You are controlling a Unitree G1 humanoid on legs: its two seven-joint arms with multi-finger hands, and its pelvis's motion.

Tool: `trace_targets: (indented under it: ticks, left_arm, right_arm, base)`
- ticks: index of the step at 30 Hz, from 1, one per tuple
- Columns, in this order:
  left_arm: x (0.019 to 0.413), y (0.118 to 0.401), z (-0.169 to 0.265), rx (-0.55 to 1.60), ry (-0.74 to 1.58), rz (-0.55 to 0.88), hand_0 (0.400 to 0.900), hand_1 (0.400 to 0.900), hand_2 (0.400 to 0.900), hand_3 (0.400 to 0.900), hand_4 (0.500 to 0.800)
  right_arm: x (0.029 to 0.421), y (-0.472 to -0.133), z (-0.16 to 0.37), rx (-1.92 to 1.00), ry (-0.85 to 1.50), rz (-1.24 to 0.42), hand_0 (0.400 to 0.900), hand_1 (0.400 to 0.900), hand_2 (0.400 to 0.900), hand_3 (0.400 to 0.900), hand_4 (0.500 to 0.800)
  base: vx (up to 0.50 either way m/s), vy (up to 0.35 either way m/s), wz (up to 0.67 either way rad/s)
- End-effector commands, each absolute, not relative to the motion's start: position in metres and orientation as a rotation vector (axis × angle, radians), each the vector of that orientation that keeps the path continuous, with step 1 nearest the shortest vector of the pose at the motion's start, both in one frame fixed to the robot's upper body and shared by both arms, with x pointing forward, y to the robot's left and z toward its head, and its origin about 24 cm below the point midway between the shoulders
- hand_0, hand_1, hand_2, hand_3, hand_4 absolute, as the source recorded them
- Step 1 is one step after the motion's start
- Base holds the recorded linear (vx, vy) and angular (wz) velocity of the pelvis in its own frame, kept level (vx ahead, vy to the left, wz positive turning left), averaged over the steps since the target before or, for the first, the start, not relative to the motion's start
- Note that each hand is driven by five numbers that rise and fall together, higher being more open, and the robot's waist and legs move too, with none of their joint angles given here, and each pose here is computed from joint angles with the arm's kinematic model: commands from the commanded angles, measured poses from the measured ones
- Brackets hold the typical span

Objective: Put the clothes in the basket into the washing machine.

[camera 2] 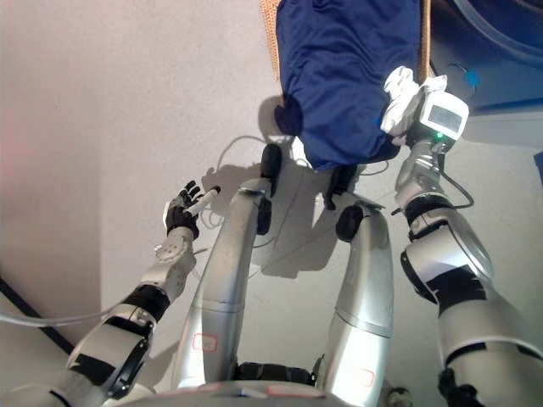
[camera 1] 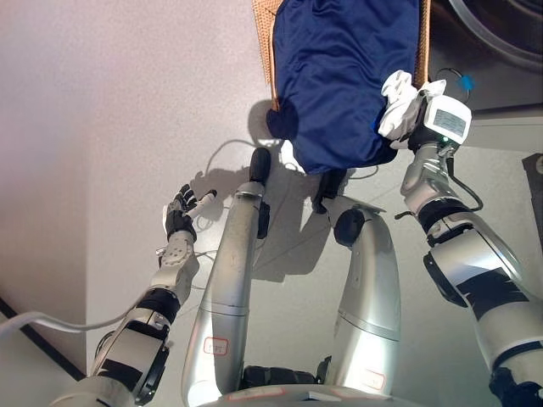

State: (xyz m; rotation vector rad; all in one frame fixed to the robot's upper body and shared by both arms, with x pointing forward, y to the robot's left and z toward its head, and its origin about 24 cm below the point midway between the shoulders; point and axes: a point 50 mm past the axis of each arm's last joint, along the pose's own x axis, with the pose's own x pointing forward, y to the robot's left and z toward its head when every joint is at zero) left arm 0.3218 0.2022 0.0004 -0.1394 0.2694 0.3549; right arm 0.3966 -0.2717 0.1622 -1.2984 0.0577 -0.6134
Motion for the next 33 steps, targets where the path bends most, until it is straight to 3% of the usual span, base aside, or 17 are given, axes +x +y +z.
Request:
trace_targets:
  ticks: [1, 9, 15, 24, 33]
  left_arm:
    - [0.297, 0.200, -0.030, -0.160, 0.361, 0.393, 0.900, 0.900, 0.900, 0.900, 0.800]
    - [0.298, 0.212, -0.018, -0.166, 0.290, 0.439, 0.900, 0.900, 0.900, 0.900, 0.800]
    - [0.289, 0.221, -0.027, -0.177, 0.329, 0.481, 0.900, 0.900, 0.900, 0.900, 0.800]
    - [0.275, 0.233, -0.040, -0.212, 0.387, 0.577, 0.900, 0.900, 0.900, 0.900, 0.800]
    - [0.260, 0.242, -0.056, -0.210, 0.472, 0.639, 0.900, 0.900, 0.900, 0.900, 0.800]
  right_arm:
    - [0.382, -0.293, 0.131, -1.365, 0.209, -0.549, 0.400, 0.400, 0.400, 0.400, 0.500]
    - [0.384, -0.288, 0.137, -1.331, 0.111, -0.583, 0.400, 0.400, 0.400, 0.400, 0.500]
    - [0.390, -0.287, 0.182, -1.256, -0.065, -0.662, 0.400, 0.400, 0.400, 0.400, 0.500]
    - [0.386, -0.235, 0.255, -1.178, -0.542, -0.637, 0.400, 0.400, 0.400, 0.400, 0.500]
    - [0.377, -0.213, 0.274, -1.132, -0.685, -0.604, 0.400, 0.400, 0.400, 0.400, 0.500]
  base:
    - [0.000, 0.000, 0.00]
    - [0.000, 0.000, 0.00]
    - [-0.017, 0.010, -0.04]
    - [-0.022, 0.007, -0.08]
    - [-0.006, 0.001, -0.03]
